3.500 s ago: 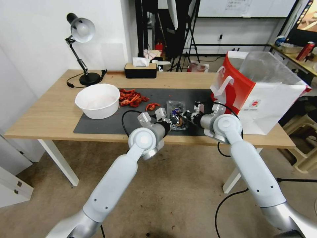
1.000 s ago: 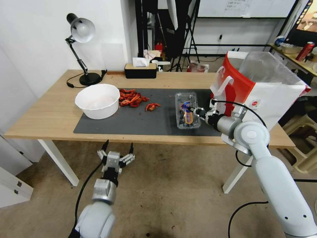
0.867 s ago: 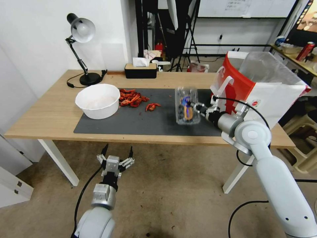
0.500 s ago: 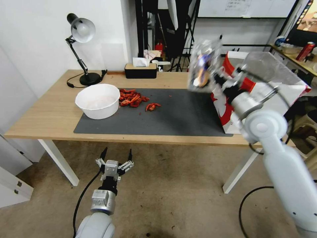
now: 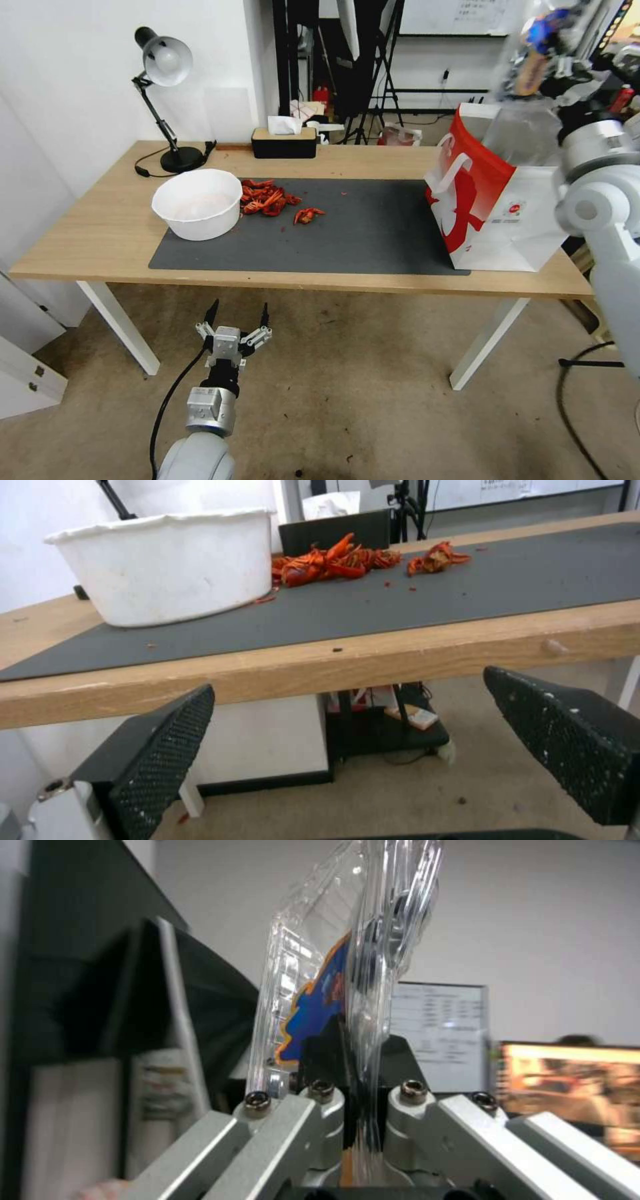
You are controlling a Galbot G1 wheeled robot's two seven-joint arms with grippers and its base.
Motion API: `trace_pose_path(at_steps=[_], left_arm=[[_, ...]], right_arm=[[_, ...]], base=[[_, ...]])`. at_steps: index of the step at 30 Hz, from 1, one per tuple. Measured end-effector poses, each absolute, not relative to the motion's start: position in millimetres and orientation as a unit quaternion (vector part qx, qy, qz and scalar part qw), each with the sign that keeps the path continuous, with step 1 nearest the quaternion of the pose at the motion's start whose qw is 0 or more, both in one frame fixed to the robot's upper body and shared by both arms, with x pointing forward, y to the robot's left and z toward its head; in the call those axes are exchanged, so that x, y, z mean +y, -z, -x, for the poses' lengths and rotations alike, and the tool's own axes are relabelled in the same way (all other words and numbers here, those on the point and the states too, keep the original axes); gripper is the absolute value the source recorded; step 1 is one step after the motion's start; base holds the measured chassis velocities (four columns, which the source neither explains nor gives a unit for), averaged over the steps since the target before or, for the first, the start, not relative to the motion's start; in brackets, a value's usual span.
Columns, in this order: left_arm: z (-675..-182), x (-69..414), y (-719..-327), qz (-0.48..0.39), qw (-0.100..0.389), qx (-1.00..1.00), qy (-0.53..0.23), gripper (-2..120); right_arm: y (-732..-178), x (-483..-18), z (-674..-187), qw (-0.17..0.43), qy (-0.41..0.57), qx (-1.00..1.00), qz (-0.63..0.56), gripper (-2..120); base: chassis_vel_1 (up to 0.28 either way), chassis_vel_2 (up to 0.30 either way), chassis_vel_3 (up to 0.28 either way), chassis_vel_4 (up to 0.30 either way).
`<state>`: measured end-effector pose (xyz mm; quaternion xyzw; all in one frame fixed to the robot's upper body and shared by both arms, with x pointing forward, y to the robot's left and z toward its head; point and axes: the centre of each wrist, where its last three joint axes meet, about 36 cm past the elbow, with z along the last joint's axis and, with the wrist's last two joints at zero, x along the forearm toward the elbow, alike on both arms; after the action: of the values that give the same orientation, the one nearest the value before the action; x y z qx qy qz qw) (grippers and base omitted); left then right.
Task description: Close the takeout container lid, then place the container into the takeout bag.
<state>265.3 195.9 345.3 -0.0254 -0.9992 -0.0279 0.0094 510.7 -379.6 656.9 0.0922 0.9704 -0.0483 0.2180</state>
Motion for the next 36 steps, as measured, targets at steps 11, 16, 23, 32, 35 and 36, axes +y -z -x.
trace_pose_path(at_steps=[11,16,23,32,35,36], left_arm=[[-262.2,194.2,-347.0,0.026,0.009,-0.999,0.026,100],[-259.7,194.5,-346.9,0.025,0.012,-0.999,0.026,100],[-259.9,193.4,-347.1,0.025,0.011,-0.999,0.024,100],[-260.6,193.6,-347.4,0.025,0.011,-0.999,0.025,100],[-260.8,193.3,-347.6,0.027,0.011,-0.999,0.024,100],[-260.8,193.3,-347.6,0.027,0.011,-0.999,0.024,100]], right_arm=[[-638.3,-371.4,-497.4,0.125,0.015,0.985,-0.120,0],[-634.7,-365.8,-493.7,0.083,-0.043,0.990,-0.109,18],[-628.4,-360.7,-493.0,0.060,-0.041,0.990,-0.121,43],[-624.4,-357.6,-493.6,0.062,-0.049,0.991,-0.106,75],[-625.6,-355.7,-490.6,0.104,-0.059,0.990,-0.070,88],[-625.6,-355.7,-490.6,0.104,-0.059,0.990,-0.070,88]], base=[[0.000,0.000,0.000,0.000],[0.000,0.000,0.000,0.000],[0.000,0.000,0.000,0.000],[0.000,0.000,0.000,0.000],[0.000,0.000,0.000,0.000],[0.000,0.000,0.000,0.000]])
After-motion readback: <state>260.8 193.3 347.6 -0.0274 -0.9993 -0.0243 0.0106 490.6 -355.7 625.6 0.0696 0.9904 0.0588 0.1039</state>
